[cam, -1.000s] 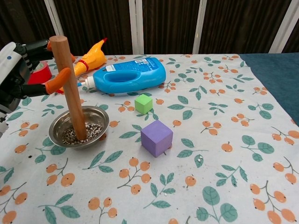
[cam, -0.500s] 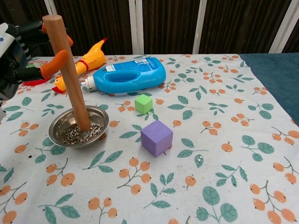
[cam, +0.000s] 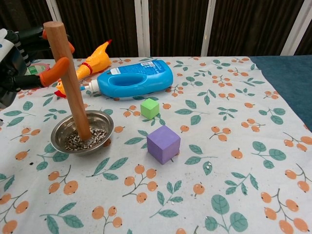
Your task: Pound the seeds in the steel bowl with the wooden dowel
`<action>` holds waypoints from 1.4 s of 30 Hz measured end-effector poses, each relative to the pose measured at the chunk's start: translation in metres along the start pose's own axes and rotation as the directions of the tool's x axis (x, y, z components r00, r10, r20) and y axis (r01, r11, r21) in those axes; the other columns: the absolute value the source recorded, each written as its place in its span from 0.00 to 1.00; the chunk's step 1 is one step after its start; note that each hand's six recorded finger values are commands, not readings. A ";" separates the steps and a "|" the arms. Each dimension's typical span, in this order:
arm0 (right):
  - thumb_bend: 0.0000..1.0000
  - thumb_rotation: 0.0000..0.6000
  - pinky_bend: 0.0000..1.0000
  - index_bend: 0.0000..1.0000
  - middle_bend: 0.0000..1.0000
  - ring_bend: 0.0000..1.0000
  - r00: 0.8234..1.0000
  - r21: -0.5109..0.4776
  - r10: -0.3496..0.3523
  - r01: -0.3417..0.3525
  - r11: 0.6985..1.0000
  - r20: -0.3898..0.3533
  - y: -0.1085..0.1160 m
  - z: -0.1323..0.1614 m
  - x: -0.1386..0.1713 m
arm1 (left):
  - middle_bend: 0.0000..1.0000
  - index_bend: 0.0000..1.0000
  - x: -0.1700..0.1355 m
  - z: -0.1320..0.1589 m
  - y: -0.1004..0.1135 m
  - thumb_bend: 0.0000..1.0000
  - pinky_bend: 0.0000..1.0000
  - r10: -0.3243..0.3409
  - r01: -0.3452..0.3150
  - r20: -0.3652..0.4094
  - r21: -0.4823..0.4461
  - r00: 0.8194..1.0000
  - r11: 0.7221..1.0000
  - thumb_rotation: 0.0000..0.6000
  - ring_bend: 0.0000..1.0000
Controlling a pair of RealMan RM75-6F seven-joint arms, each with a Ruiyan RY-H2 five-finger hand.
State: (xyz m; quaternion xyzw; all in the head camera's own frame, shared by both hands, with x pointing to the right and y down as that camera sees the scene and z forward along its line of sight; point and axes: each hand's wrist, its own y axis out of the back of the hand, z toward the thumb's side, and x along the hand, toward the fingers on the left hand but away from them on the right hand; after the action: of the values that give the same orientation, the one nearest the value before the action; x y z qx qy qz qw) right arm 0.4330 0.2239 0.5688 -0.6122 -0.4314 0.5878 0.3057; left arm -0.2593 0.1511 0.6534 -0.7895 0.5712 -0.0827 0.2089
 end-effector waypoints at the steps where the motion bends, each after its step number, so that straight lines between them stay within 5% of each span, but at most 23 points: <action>1: 0.47 1.00 0.00 0.00 0.00 0.00 1.000 0.000 0.001 -0.001 1.000 0.001 0.000 0.000 0.000 | 0.69 0.62 0.000 -0.001 -0.001 0.80 0.01 -0.001 0.001 -0.001 -0.001 1.000 1.000 1.00 0.20; 28: 0.47 1.00 0.00 0.00 0.00 0.00 1.000 -0.004 -0.003 0.003 1.000 0.004 0.000 0.000 -0.001 | 0.69 0.62 -0.013 -0.013 -0.003 0.80 0.01 -0.026 0.026 -0.028 0.017 0.999 1.000 1.00 0.20; 42: 0.47 1.00 0.00 0.00 0.00 0.00 1.000 -0.003 -0.009 0.009 1.000 -0.002 0.002 0.000 -0.001 | 0.69 0.62 0.025 0.031 0.015 0.80 0.02 0.048 -0.046 0.111 -0.021 0.993 0.999 1.00 0.20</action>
State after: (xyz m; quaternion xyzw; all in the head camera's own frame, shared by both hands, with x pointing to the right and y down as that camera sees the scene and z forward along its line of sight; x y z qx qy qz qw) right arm 0.4333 0.2222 0.5677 -0.6114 -0.4348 0.5851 0.3079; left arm -0.2528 0.1313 0.6165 -0.7810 0.5778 -0.0285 0.2352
